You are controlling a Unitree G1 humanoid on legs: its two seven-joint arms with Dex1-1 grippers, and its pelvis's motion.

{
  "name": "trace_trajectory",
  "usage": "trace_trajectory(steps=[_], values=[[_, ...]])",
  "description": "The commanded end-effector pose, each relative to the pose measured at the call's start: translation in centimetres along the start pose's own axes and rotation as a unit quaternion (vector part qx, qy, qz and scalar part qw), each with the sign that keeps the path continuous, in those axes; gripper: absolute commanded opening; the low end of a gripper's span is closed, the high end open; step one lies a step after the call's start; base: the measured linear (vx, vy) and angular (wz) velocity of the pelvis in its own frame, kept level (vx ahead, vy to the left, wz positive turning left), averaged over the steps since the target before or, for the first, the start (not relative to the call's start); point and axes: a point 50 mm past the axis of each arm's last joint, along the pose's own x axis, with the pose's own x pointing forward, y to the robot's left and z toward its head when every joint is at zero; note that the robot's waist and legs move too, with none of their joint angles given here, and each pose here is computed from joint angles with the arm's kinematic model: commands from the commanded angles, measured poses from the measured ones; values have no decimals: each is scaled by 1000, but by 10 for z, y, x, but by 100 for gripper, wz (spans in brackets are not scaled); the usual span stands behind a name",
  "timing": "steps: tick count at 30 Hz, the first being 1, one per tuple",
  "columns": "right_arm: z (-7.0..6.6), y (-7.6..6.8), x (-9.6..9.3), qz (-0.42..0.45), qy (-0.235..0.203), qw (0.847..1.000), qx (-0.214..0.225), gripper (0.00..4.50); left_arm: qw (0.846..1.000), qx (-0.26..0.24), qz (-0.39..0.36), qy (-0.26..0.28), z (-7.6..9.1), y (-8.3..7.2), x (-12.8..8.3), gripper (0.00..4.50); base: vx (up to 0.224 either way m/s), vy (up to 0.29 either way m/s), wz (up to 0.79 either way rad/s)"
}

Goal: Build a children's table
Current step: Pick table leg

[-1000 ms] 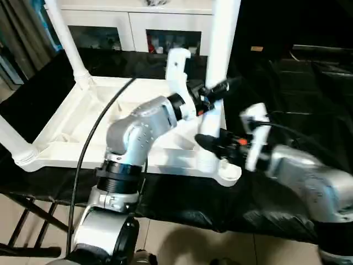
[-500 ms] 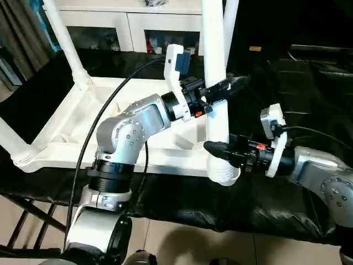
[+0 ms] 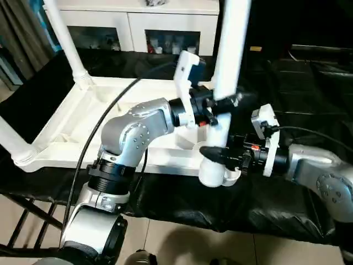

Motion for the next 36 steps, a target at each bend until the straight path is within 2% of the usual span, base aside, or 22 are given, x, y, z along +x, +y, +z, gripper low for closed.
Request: trace_trajectory(steps=[1,7,19,21,25,27,31,36], values=[[2,-1,0,8,13,1000,0,295,1000,19,-14,-1,9,-4,5,183,0,0,0],[-1,-3,0,23,34,999,6,295,999,10,-30,-3,9,-7,8,183,0,0,0],[0,-4,3,41,35,998,10,295,999,8,-49,8,6,-11,9,183,0,0,0],[-2,-4,3,45,39,998,12,257,999,6,-49,7,6,-12,10,183,0,0,0],[-6,-1,4,55,50,997,16,243,999,6,-50,7,7,-11,11,183,0,0,0],[-8,-1,4,56,52,997,17,214,999,6,-48,7,7,-11,12,183,0,0,0],[-8,-1,4,55,52,997,18,194,999,7,-49,8,7,-11,12,183,0,0,0],[-10,0,3,61,53,996,22,191,999,4,-45,4,9,-10,13,183,0,0,0]])
